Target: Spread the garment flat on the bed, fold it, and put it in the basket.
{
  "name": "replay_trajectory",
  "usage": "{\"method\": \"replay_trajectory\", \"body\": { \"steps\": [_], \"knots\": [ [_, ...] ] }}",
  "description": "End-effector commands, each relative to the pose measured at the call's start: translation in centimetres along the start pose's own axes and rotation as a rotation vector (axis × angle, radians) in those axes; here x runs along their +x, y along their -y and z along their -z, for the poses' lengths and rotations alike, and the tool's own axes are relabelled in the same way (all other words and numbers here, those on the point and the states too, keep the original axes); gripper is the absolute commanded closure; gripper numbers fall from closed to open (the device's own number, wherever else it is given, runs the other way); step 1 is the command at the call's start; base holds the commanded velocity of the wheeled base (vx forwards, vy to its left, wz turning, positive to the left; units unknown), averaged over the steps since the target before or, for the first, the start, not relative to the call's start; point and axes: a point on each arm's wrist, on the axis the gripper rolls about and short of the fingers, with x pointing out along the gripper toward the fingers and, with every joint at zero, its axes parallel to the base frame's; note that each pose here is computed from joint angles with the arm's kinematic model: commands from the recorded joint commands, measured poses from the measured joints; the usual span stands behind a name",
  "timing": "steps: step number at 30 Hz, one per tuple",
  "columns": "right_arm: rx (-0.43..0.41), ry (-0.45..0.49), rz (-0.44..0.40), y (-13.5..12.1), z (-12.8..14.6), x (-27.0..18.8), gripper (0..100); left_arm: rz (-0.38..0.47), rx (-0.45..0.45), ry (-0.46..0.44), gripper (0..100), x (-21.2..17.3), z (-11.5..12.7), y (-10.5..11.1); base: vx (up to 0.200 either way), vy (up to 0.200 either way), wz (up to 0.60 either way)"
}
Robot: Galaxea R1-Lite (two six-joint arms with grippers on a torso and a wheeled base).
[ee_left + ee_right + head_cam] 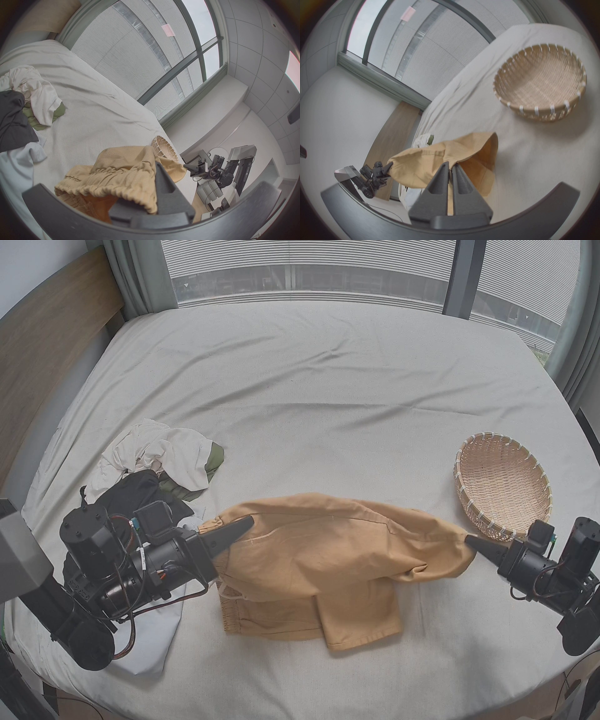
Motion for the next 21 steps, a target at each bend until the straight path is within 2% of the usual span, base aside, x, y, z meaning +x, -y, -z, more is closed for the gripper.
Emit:
{"method": "replay_trajectory", "body": {
  "steps": [1, 10, 11, 21],
  "knots": [
    [0.06, -0.105, 0.042, 2.1, 1.7, 1.3, 100, -0.005, -0.002, -0.003, 100, 0.3, 0.2, -0.3, 0.0, 0.0, 0.0],
    [0.085, -0.149, 0.055, 3.8, 2.4, 2.8, 100, -0.005, 0.007, 0.018, 100, 0.0, -0.4, -0.2, 0.0, 0.0, 0.0],
    [0.085, -0.149, 0.052, 3.9, 2.4, 2.9, 0, -0.005, 0.007, 0.018, 100, 0.0, -0.4, -0.2, 0.0, 0.0, 0.0],
    [0.077, -0.13, 0.033, 4.2, 1.8, 4.2, 0, -0.002, 0.007, 0.014, 100, 0.0, -0.3, -0.1, 0.0, 0.0, 0.0]
  ]
}}
